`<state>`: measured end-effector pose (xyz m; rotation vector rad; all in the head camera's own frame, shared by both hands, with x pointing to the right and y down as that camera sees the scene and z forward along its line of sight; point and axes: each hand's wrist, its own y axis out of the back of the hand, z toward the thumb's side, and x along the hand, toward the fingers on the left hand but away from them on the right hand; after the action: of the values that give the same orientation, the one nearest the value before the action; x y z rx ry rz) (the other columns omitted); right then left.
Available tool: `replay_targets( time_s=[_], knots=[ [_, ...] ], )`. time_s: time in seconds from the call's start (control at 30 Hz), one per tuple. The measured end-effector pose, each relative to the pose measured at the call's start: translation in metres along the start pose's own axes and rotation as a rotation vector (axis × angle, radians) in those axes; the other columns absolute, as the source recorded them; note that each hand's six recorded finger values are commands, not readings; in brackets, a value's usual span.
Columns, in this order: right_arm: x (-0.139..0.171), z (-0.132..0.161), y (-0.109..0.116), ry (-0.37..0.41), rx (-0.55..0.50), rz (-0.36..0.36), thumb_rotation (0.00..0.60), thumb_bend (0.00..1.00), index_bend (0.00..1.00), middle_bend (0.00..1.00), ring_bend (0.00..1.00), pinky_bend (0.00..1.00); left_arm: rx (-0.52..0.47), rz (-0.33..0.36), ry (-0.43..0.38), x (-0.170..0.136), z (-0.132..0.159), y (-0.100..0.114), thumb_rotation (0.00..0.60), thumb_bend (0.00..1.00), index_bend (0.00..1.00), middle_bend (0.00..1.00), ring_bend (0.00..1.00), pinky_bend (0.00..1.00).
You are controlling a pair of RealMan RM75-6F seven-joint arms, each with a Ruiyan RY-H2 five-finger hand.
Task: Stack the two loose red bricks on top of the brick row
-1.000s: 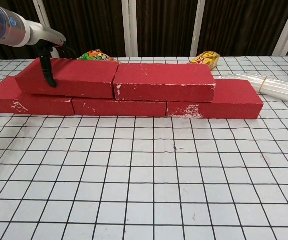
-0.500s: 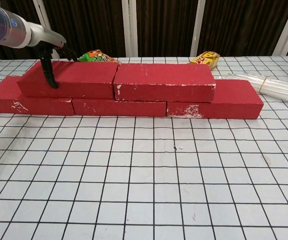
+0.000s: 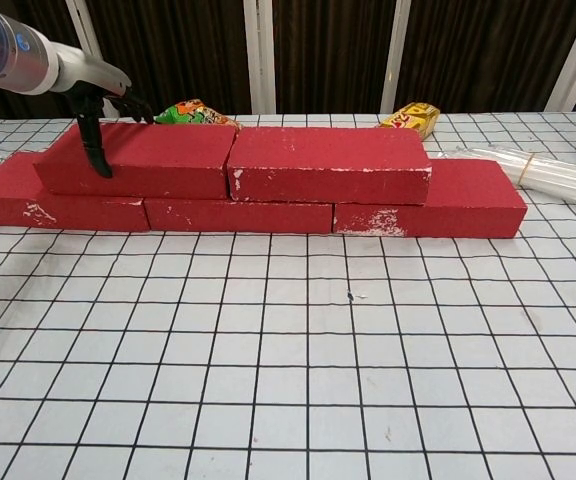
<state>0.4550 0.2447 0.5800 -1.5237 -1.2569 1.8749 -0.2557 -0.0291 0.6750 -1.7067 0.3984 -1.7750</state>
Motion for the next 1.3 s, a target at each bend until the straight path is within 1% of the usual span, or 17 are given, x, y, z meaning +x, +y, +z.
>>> replay_targets(
  time_s=[0.27,0.53,0.63,0.77,0.93,1.17,1.3],
  knots=[
    [0.000,-0.001,0.000,-0.010,-0.005,-0.001,0.600,0.13,0.00,0.00,0.00,0.00,0.006,0.001,0.005,-0.003,0.000,0.001,0.600,0.00,0.12,0.08,0.00,0.00],
    [0.000,0.000,0.000,-0.009,-0.004,0.001,0.600,0.13,0.00,0.00,0.00,0.00,0.004,0.012,0.012,-0.008,-0.004,0.006,0.600,0.00,0.12,0.07,0.00,0.00],
    [0.001,0.000,-0.001,-0.007,-0.002,0.004,0.600,0.13,0.00,0.00,0.00,0.00,0.010,0.030,0.014,-0.014,-0.010,0.011,0.600,0.00,0.11,0.07,0.00,0.00],
    [0.001,0.001,-0.002,-0.005,-0.002,0.007,0.600,0.13,0.00,0.00,0.00,0.00,0.023,0.055,0.020,-0.027,-0.027,0.013,0.600,0.00,0.12,0.09,0.00,0.00],
    [0.001,0.001,-0.002,-0.004,-0.001,0.009,0.600,0.13,0.00,0.00,0.00,0.00,0.032,0.066,0.038,-0.042,-0.054,0.007,0.600,0.00,0.12,0.09,0.00,0.00],
    [0.001,0.003,-0.004,-0.001,0.001,0.016,0.600,0.13,0.00,0.00,0.00,0.00,0.041,0.040,0.057,-0.060,-0.091,-0.020,0.600,0.00,0.12,0.09,0.00,0.00],
    [0.001,0.003,-0.005,0.000,0.000,0.018,0.600,0.13,0.00,0.00,0.00,0.00,0.038,0.015,0.066,-0.065,-0.104,-0.034,0.600,0.00,0.12,0.09,0.00,0.00]
  ],
)
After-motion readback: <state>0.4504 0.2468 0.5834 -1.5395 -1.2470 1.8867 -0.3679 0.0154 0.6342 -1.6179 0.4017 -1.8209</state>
